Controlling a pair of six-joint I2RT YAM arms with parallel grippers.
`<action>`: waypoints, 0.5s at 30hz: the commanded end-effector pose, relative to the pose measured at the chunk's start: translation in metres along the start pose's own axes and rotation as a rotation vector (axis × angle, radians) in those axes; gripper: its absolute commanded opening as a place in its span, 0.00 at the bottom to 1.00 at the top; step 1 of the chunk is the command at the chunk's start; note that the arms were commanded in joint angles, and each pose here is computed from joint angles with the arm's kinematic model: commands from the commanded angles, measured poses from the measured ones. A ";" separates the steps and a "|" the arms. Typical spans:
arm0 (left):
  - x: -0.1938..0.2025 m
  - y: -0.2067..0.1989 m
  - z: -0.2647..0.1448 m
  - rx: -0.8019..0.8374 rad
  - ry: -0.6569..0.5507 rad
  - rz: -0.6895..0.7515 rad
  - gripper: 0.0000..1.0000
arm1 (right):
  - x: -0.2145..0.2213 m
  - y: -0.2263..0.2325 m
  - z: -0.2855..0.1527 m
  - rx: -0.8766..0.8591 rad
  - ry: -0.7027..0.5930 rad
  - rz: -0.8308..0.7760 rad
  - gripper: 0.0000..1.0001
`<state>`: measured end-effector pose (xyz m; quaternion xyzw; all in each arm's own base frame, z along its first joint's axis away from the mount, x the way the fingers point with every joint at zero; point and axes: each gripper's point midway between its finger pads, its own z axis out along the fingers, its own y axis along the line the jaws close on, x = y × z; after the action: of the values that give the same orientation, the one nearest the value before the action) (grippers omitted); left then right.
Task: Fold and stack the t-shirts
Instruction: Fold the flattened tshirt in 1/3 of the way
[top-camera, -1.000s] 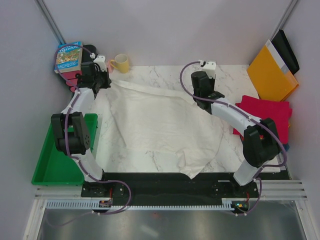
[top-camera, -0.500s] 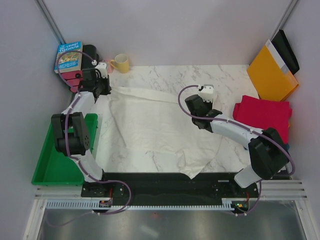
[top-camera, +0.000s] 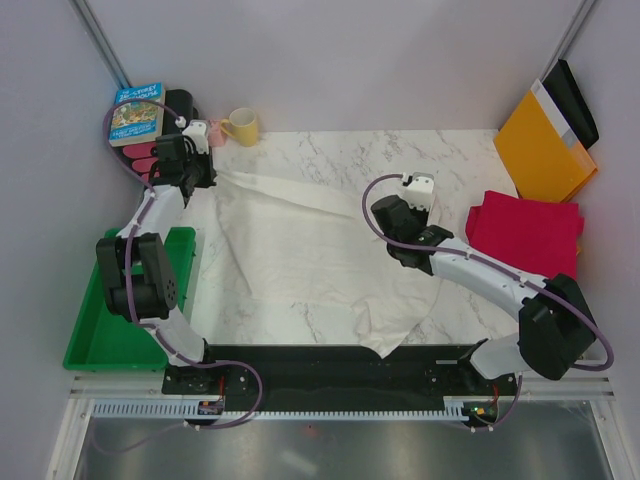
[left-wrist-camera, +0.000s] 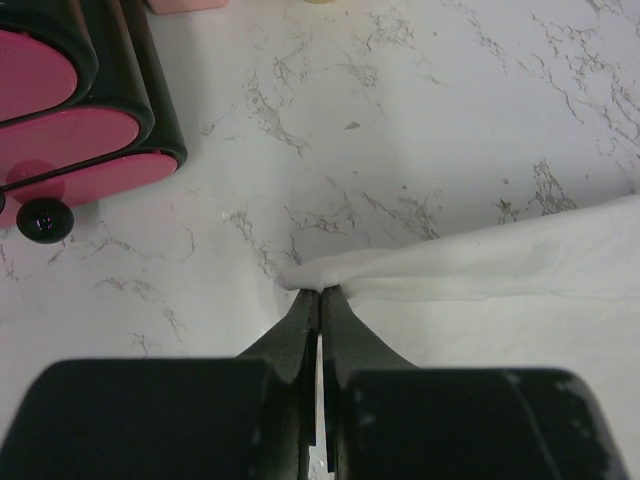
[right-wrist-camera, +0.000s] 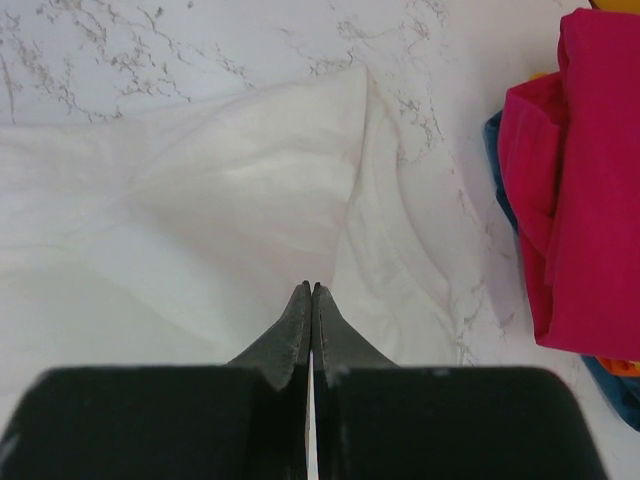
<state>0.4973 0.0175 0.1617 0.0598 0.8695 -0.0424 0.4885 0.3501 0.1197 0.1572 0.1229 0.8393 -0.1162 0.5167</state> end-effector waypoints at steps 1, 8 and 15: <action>-0.001 0.003 -0.002 0.004 -0.009 0.027 0.02 | 0.023 -0.010 -0.002 0.031 0.029 0.012 0.00; 0.051 0.001 0.016 0.019 0.095 0.010 0.02 | 0.074 -0.012 0.003 0.035 0.120 -0.015 0.00; 0.074 -0.003 0.018 0.049 0.159 0.026 0.02 | 0.098 -0.009 0.007 0.034 0.179 -0.040 0.00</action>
<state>0.4739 0.0170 0.0896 0.0560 0.9061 -0.0516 0.4162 0.3130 0.1125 0.0779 0.1151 0.8774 -0.1386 0.4447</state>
